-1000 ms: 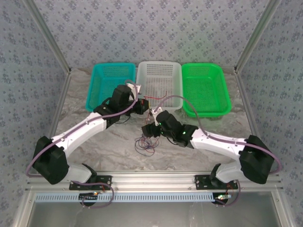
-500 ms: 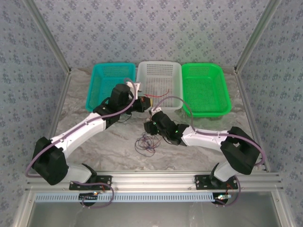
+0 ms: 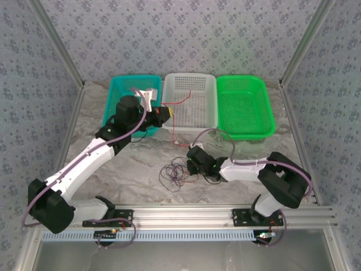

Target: Untangle the cables

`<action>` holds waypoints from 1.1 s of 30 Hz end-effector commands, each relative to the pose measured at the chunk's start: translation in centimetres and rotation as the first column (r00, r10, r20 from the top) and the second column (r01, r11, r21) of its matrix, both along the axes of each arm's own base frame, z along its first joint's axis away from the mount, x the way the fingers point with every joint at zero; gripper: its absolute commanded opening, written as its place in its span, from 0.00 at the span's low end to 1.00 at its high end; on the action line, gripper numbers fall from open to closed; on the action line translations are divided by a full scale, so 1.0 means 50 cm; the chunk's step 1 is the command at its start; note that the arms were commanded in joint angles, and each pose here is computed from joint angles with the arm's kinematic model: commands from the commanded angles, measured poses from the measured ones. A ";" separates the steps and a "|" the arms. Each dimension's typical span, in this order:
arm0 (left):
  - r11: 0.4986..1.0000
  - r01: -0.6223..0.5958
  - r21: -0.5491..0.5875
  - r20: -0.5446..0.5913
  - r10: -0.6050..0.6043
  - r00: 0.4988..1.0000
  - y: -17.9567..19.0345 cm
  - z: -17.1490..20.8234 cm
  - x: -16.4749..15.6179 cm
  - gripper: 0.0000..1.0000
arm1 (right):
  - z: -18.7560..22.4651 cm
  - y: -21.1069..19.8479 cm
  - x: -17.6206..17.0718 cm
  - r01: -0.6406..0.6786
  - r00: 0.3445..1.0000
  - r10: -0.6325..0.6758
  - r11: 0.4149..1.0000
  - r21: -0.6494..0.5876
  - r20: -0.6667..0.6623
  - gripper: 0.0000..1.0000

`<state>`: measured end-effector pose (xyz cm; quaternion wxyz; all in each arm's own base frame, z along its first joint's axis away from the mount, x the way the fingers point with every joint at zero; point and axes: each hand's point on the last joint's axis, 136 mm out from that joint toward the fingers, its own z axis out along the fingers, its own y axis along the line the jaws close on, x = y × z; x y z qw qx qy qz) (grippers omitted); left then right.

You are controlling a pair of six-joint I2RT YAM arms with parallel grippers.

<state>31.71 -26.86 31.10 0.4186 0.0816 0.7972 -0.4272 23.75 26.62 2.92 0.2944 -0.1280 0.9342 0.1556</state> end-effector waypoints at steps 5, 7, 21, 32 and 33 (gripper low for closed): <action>0.999 -0.003 0.035 0.058 0.001 0.998 0.011 0.039 0.014 0.01 | 0.089 -0.002 -0.008 -0.040 0.996 0.034 0.996 0.085 0.081 0.62; 0.999 0.003 0.051 0.051 -0.005 0.999 0.008 0.030 0.020 0.02 | 0.124 0.001 -0.011 -0.069 0.992 0.057 0.992 0.105 0.111 0.71; 0.994 0.046 0.100 0.010 -0.047 0.999 -0.006 -0.030 0.016 0.02 | 0.369 -0.069 0.001 -0.150 0.957 0.056 0.936 0.319 0.286 0.82; 0.968 0.125 0.217 0.121 -0.154 0.981 -0.048 -0.038 -0.027 0.02 | 0.440 0.065 0.011 -0.353 0.935 0.287 0.735 0.578 0.206 0.81; 0.965 0.121 0.234 0.127 -0.154 0.980 -0.048 -0.045 -0.027 0.02 | 0.443 0.078 0.007 -0.374 0.927 0.313 0.723 0.581 0.207 0.81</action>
